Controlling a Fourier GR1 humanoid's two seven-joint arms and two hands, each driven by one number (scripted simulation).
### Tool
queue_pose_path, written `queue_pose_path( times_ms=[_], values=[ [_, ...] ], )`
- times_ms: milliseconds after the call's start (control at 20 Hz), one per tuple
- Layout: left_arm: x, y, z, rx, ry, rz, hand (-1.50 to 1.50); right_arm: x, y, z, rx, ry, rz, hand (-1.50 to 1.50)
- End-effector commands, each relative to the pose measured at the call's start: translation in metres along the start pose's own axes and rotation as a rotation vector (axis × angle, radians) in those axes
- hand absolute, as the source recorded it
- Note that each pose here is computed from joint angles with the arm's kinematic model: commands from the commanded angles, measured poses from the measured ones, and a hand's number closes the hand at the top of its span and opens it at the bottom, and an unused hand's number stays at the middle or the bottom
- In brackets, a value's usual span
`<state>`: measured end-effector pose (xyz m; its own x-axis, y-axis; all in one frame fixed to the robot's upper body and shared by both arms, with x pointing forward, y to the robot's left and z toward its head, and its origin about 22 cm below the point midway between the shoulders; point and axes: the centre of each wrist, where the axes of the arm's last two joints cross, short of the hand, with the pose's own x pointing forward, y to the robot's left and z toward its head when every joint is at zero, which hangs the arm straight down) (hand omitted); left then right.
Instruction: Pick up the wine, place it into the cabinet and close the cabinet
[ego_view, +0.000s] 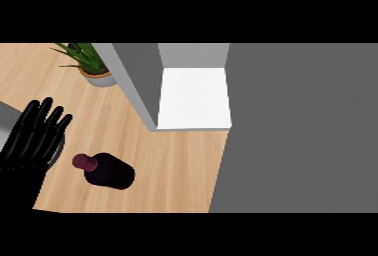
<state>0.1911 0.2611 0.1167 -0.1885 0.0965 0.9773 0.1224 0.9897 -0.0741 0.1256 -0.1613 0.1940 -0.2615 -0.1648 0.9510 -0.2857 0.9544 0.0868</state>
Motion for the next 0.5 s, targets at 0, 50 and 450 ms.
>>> queue_pose_path(
  times_ms=[0, 50, 450],
  values=[
    [-0.015, 0.012, 0.017, 0.013, 0.024, -0.002, -1.50, 0.032, 0.001, 0.027, -0.068, -0.099, 0.053, -1.50],
    [-0.035, 0.012, 0.016, 0.018, 0.024, 0.005, -1.50, 0.025, 0.003, 0.024, -0.051, -0.062, 0.051, -1.50],
    [-0.064, 0.027, 0.018, 0.071, 0.027, -0.031, -1.50, 0.034, -0.001, 0.034, -0.052, -0.085, 0.046, -1.50]
  ],
)
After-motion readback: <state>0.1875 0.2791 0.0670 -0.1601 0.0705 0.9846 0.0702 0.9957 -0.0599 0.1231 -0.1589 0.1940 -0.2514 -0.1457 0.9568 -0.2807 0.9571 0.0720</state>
